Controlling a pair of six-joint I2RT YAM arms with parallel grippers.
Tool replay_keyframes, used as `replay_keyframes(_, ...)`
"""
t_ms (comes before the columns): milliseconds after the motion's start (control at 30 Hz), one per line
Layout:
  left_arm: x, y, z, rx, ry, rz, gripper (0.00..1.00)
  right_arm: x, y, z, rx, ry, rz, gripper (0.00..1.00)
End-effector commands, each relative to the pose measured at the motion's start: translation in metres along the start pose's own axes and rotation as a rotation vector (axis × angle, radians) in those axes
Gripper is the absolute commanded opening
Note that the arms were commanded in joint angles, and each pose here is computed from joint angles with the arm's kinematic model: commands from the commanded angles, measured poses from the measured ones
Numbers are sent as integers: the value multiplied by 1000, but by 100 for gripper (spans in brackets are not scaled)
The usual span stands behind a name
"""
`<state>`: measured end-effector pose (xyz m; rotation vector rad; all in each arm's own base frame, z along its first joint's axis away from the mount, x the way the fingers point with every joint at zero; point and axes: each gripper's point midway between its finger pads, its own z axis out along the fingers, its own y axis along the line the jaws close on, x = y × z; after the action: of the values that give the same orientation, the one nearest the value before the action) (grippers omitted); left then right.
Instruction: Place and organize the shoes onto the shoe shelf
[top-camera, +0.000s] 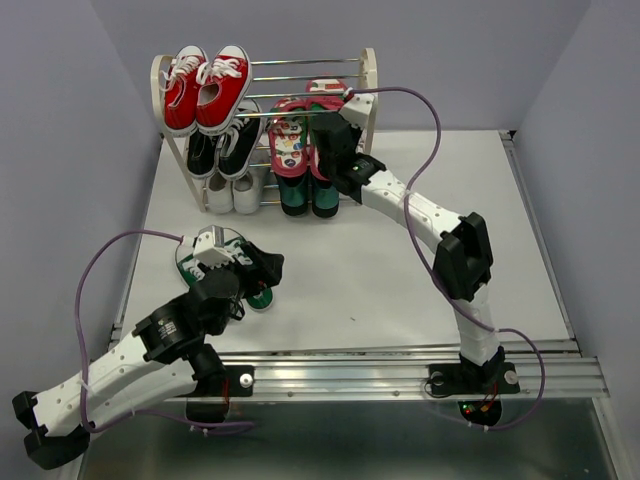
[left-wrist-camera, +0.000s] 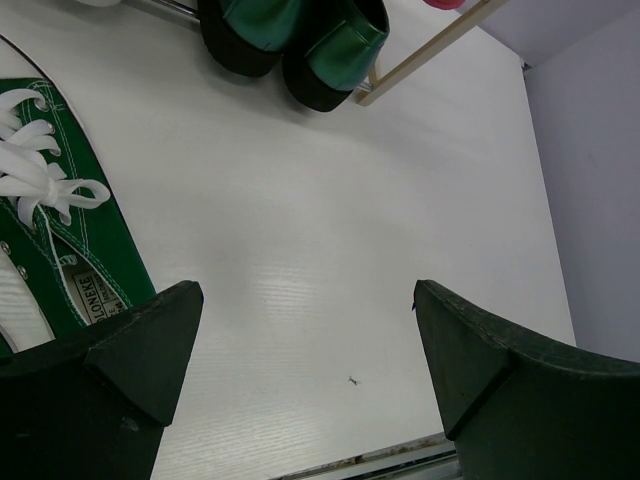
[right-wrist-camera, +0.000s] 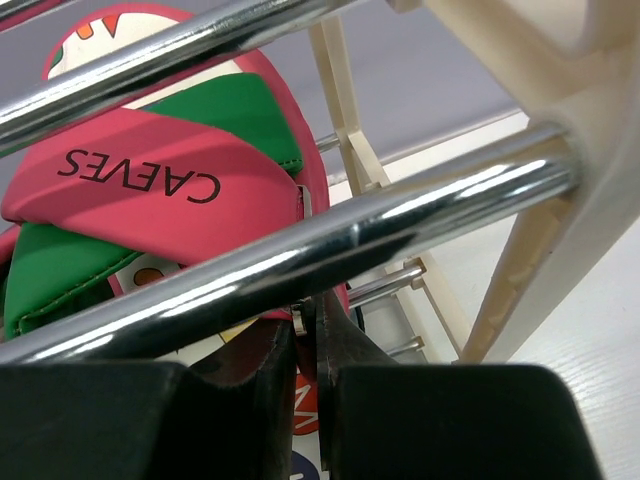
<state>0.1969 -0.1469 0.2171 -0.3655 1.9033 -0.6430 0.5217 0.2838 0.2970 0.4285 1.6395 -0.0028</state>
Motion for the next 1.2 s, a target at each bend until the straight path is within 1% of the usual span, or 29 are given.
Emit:
replay_keyframes(0, -5, -2, 0, 10, -27, -3, 99, -65, 18, -5, -8, -145, 214, 5)
replay_keyframes(367, -4, -3, 2, 9, -24, 7, 99, -63, 19, 5, 8, -161, 225, 6)
replay_keyframes(700, -3, -1, 3, -4, -23, 9, 99, -47, 13, 15, 46, -157, 212, 13)
replay_keyframes(833, -2, 1, 3, -12, -23, 9, 99, -43, 11, 17, 61, -158, 214, 24)
replay_keyframes(867, -3, 1, 3, -11, -24, 6, 99, -42, 10, 17, 67, -159, 218, 36)
replay_keyframes(900, -2, 1, 3, -12, -23, 9, 99, -41, 9, 17, 70, -158, 219, 44)
replay_keyframes(967, -2, 1, 4, -15, -23, 8, 99, -39, 8, 16, 67, -153, 221, 52)
replay_keyframes(1000, -2, 1, 4, -15, -23, 9, 99, -40, 8, 16, 64, -152, 229, 62)
replay_keyframes(1067, -1, 2, 4, -17, -20, 11, 99, -38, 8, 15, 58, -146, 226, 66)
replay_keyframes(1167, -1, 2, 4, -18, -21, 10, 99, -37, 11, 14, 36, -136, 223, 70)
